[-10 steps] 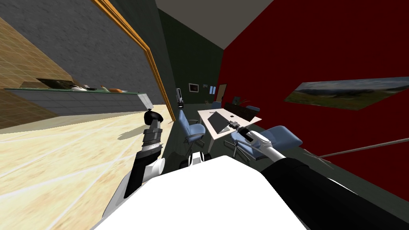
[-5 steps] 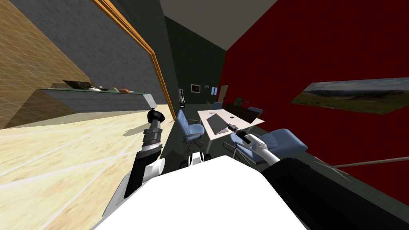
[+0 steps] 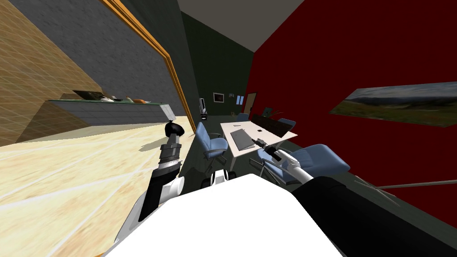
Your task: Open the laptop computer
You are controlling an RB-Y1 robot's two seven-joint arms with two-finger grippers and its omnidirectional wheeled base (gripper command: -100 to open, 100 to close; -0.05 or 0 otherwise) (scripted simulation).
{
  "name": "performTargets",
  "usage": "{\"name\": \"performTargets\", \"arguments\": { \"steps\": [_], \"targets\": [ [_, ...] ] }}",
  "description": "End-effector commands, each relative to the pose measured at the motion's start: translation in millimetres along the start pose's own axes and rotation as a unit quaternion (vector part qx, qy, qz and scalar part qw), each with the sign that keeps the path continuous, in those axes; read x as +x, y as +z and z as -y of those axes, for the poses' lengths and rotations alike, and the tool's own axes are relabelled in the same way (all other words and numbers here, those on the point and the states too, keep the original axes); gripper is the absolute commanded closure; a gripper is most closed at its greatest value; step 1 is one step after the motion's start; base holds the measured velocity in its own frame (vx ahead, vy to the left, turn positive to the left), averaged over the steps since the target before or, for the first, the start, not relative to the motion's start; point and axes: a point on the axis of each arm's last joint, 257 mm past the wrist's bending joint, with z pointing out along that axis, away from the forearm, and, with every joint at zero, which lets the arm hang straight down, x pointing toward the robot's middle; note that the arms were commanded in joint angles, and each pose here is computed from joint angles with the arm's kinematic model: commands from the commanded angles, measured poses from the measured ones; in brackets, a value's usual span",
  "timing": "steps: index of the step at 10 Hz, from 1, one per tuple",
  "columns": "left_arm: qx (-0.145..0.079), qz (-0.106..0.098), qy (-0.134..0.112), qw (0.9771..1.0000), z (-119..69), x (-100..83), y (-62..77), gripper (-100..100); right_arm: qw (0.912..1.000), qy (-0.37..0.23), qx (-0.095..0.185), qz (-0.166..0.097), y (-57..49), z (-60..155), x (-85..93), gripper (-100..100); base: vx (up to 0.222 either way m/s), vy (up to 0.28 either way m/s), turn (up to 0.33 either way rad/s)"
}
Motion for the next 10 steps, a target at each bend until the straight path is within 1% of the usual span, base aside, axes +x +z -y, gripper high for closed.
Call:
{"name": "performTargets", "arguments": {
  "steps": [1, 3, 4, 5, 10],
  "targets": [
    [0.000, 0.000, 0.000, 1.0000, 0.0, 0.0, 0.0, 0, 1.0000, 0.000, -0.005, 0.000, -1.9, 1, -21.6, -100, 0.014, 0.038, -0.056],
    [0.000, 0.000, 0.000, 1.0000, 0.0, 0.0, 0.0, 0, 1.0000, -0.001, -0.009, -0.001, -2.4, 0, -32.2, -100, 0.009, 0.025, -0.038],
    [0.000, 0.000, 0.000, 1.0000, 0.0, 0.0, 0.0, 0, 1.0000, -0.001, -0.008, -0.001, -2.7, 0, -29.2, -100, 0.003, 0.007, -0.006],
    [0.000, 0.000, 0.000, 1.0000, 0.0, 0.0, 0.0, 0, 1.0000, 0.000, -0.008, -0.001, -2.6, 0, -30.1, 0, 0.000, 0.000, 0.000],
    [0.000, 0.000, 0.000, 1.0000, 0.0, 0.0, 0.0, 0, 1.0000, -0.001, -0.008, -0.001, -2.6, 0, -30.0, 0, 0.000, 0.000, 0.000]
  ]
}}
